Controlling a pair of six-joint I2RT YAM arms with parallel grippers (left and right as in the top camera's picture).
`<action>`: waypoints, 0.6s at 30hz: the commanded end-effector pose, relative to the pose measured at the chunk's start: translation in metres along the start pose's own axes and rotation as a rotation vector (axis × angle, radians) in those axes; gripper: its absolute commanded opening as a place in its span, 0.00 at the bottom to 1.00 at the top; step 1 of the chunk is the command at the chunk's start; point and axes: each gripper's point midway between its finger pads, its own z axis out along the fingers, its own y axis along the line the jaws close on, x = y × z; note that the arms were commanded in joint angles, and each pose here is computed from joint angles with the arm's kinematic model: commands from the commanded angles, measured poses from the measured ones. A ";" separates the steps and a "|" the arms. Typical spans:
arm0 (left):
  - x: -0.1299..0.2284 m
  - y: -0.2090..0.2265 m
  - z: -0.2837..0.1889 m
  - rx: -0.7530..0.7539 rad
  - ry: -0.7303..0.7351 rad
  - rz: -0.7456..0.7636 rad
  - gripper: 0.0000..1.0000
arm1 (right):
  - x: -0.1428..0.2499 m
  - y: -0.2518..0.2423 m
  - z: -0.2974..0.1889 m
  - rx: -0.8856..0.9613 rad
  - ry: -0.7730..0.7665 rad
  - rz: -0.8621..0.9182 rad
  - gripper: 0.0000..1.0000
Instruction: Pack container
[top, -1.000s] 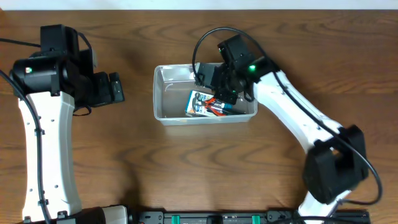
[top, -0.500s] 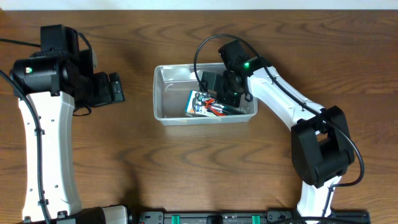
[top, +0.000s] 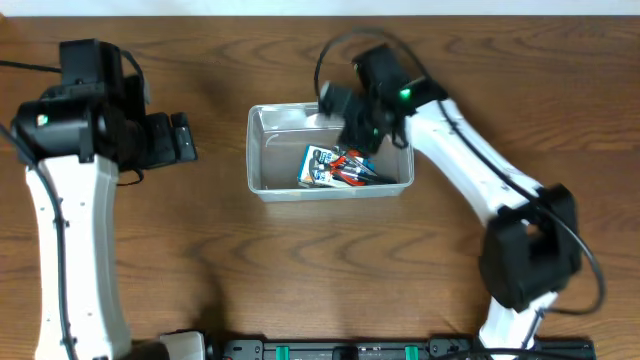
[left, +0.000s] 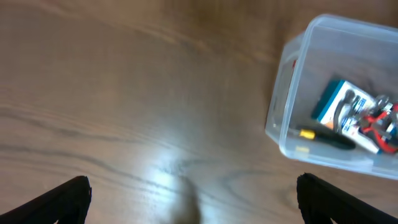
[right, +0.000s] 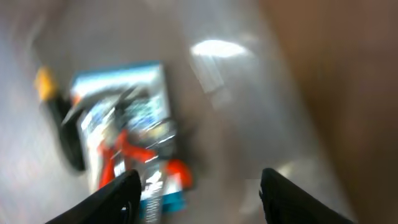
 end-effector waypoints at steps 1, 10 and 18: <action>-0.007 0.007 -0.036 -0.047 -0.163 0.016 0.98 | -0.028 -0.080 -0.096 0.300 -0.196 0.291 0.67; -0.077 -0.002 -0.071 -0.060 -0.619 0.085 0.98 | 0.045 -0.186 -0.171 0.451 -0.346 0.616 0.93; -0.071 -0.010 -0.025 -0.062 -0.479 0.176 0.98 | 0.098 -0.211 -0.191 0.527 -0.274 0.651 0.99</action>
